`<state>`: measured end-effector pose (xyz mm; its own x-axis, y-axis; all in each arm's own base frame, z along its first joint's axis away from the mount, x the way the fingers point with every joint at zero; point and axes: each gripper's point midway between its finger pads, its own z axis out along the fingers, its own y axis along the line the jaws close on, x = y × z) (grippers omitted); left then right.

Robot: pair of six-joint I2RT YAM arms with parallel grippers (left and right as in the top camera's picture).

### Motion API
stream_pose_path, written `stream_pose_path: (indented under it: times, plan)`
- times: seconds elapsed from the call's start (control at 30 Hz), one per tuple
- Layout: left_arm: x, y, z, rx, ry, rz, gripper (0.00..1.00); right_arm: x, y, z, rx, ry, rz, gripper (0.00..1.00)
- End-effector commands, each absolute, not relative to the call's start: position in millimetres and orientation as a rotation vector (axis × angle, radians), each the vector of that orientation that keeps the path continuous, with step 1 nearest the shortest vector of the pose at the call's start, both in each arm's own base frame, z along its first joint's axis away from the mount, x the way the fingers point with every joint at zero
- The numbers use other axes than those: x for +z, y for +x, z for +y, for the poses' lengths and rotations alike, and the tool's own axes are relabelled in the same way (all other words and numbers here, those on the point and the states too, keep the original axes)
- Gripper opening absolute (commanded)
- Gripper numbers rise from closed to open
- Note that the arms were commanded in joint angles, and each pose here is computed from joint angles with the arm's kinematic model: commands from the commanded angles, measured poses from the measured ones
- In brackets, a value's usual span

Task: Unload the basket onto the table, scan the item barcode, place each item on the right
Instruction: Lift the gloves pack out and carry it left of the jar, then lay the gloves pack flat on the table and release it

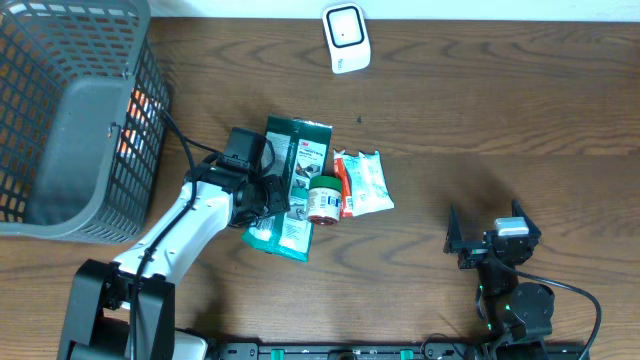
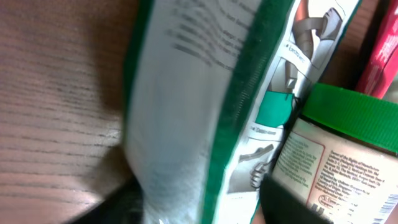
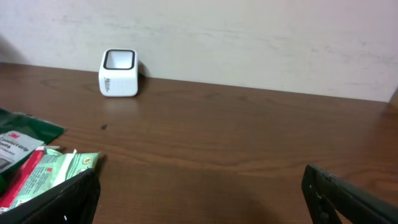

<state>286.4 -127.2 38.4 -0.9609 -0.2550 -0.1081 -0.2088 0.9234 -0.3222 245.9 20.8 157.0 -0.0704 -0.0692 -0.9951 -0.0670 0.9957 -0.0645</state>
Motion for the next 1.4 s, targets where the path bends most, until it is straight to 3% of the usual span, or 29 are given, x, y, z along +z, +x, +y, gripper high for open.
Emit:
stream_pose_path:
  times: [0.0,0.13,0.33,0.37,0.4,0.47,0.5,0.83,1.37]
  plan:
    - [34.9,285.3,-125.7,-0.446,-0.356,2.946,0.7,156.6,245.6,20.8,-0.005,-0.105,1.643,0.99]
    - [46.3,295.5,-123.1,-0.408,-0.307,2.919,0.78,156.5,245.6,20.7,-0.005,-0.105,1.643,0.99]
    - [68.8,307.7,-112.4,-0.299,-0.239,2.878,0.77,156.6,245.6,20.8,-0.005,-0.105,1.643,0.99]
    - [68.7,307.6,-112.5,-0.299,-0.239,2.878,0.66,156.6,245.6,20.8,-0.005,-0.105,1.643,0.99]
    - [67.8,306.5,-112.3,-0.297,-0.24,2.883,0.44,156.6,245.6,20.8,-0.005,-0.105,1.643,0.99]
    - [62.7,301.2,-110.9,-0.288,-0.242,2.903,0.11,156.6,245.6,20.8,-0.004,-0.105,1.643,0.99]
    - [60.1,298.7,-110.1,-0.284,-0.243,2.911,0.08,156.6,245.6,20.8,-0.005,-0.105,1.643,0.99]
    - [20.5,257.8,-100.4,-0.237,-0.266,3.052,0.08,156.6,245.6,20.8,-0.005,-0.105,1.643,0.99]
    - [-3.8,234.1,-93.0,-0.211,-0.275,3.097,0.11,156.5,245.6,20.7,-0.005,-0.105,1.643,0.99]
